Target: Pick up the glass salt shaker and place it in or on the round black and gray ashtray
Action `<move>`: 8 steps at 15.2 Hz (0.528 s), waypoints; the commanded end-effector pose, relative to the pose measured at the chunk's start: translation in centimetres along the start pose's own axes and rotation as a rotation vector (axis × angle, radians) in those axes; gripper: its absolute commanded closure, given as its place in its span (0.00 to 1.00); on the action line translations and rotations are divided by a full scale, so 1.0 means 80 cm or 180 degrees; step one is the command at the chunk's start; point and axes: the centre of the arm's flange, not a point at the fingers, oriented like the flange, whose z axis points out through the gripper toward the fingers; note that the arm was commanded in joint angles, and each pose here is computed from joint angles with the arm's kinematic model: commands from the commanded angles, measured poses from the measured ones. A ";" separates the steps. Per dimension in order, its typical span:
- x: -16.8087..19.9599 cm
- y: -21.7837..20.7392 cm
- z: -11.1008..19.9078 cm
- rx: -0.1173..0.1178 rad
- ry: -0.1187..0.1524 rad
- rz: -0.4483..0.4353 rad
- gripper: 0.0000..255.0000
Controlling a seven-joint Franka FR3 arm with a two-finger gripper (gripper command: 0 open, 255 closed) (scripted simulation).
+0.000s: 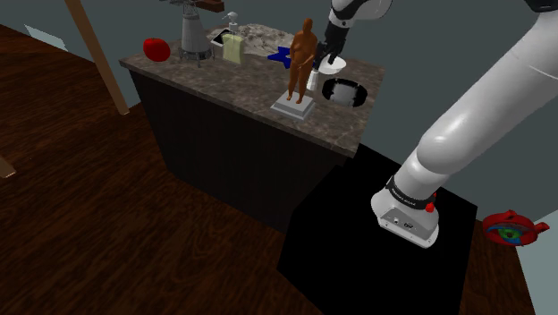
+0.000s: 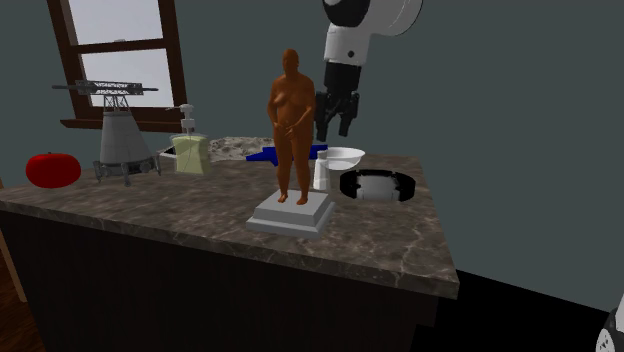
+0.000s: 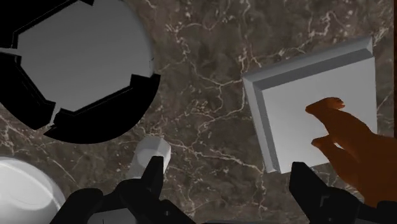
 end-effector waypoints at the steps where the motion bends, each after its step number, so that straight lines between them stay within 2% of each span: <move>1: 0.009 0.020 0.020 -0.0023 0.0037 0.0031 0.00; 8: 0.061 0.092 0.083 -0.0093 0.0157 0.0144 0.00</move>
